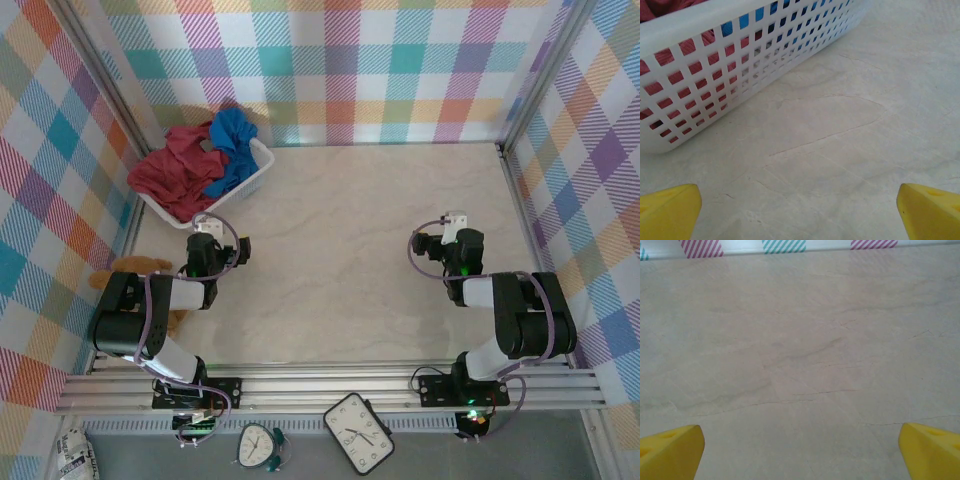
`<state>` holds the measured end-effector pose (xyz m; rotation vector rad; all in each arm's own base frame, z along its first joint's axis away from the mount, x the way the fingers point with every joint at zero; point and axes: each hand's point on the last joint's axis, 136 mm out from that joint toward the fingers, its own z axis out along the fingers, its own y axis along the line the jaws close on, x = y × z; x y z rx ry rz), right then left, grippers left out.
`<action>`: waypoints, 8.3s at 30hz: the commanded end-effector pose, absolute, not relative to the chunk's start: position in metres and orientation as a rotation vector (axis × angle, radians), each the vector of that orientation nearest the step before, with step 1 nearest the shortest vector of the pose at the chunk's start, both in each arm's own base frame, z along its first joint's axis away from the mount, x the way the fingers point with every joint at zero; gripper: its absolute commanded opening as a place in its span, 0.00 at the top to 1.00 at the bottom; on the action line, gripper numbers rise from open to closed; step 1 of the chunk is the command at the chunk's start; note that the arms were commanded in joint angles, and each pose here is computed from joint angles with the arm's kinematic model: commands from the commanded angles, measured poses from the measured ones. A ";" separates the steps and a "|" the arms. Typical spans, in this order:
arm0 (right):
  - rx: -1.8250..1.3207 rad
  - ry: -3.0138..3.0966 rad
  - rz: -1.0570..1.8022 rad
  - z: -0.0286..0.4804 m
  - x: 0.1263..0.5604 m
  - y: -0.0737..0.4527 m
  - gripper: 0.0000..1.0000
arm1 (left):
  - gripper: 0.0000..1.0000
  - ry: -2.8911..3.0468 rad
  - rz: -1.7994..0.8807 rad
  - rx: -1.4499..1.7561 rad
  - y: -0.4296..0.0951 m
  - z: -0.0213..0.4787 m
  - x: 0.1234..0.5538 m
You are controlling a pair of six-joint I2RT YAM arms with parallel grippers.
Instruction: Fold and stack the tank tops
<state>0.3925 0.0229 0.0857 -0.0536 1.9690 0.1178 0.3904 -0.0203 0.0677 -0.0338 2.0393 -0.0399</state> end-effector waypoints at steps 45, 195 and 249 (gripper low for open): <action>-0.257 1.955 0.630 0.250 0.366 0.113 0.01 | 0.00 2.308 0.033 -0.285 0.002 0.214 0.399; -0.422 2.097 0.986 0.221 0.381 0.221 0.01 | 1.00 2.217 -0.034 -0.255 -0.022 0.316 0.557; -0.611 1.959 0.941 0.237 0.308 0.208 0.00 | 1.00 1.800 -1.056 -0.091 -0.248 0.410 0.396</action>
